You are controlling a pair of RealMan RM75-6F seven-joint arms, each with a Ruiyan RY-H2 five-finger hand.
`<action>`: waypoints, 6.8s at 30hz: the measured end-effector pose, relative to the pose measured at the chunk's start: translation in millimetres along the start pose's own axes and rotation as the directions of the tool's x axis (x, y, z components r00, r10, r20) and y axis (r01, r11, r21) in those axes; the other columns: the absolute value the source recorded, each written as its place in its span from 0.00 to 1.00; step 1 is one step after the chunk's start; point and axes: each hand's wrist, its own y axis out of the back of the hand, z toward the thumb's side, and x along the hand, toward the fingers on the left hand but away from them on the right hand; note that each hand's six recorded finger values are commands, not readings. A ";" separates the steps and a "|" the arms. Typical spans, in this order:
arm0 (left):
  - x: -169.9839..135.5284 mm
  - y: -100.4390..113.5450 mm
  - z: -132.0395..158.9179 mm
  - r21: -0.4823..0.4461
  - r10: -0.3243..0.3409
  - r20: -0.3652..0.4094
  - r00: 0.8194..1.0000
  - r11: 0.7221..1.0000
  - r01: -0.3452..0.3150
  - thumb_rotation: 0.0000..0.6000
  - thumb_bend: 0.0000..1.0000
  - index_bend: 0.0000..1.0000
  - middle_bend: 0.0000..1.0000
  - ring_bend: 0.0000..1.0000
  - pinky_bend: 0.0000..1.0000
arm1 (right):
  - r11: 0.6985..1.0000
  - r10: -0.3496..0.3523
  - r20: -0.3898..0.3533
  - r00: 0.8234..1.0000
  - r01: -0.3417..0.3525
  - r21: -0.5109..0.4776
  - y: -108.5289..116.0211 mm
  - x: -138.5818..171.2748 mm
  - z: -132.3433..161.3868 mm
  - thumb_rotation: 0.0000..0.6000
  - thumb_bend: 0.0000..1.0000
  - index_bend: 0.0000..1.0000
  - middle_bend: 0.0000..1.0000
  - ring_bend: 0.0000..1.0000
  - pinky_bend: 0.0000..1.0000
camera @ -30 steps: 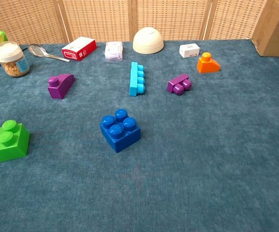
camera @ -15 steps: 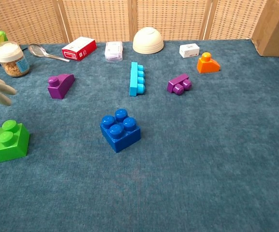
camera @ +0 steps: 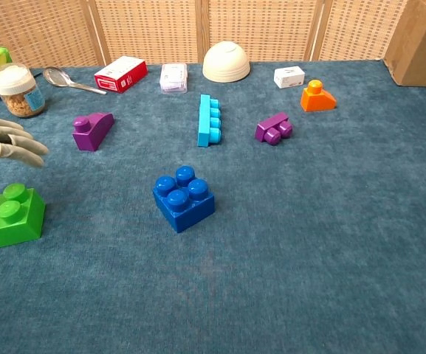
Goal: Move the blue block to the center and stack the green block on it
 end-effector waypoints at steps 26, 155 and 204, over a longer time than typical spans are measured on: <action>23.3 -15.0 3.9 -0.028 -0.055 0.037 0.998 0.998 0.056 1.00 0.24 0.24 0.00 0.00 0.00 | 0.997 -0.064 0.020 0.998 0.065 -0.050 19.5 8.1 -5.3 0.81 0.24 0.20 0.14 0.00 0.00; 140.0 109.4 118.1 -0.348 -0.058 -0.127 0.990 0.937 0.010 1.00 0.24 0.51 0.09 0.00 0.00 | 0.992 -0.044 -0.057 0.997 0.037 -0.117 7.0 22.0 -30.5 0.82 0.24 0.20 0.14 0.00 0.00; 173.9 115.5 130.9 -0.309 -0.110 -0.098 0.989 0.948 0.075 1.00 0.24 0.50 0.07 0.00 0.00 | 0.987 -0.057 -0.050 0.997 0.049 -0.152 14.2 30.6 -39.4 0.82 0.24 0.20 0.14 0.00 0.00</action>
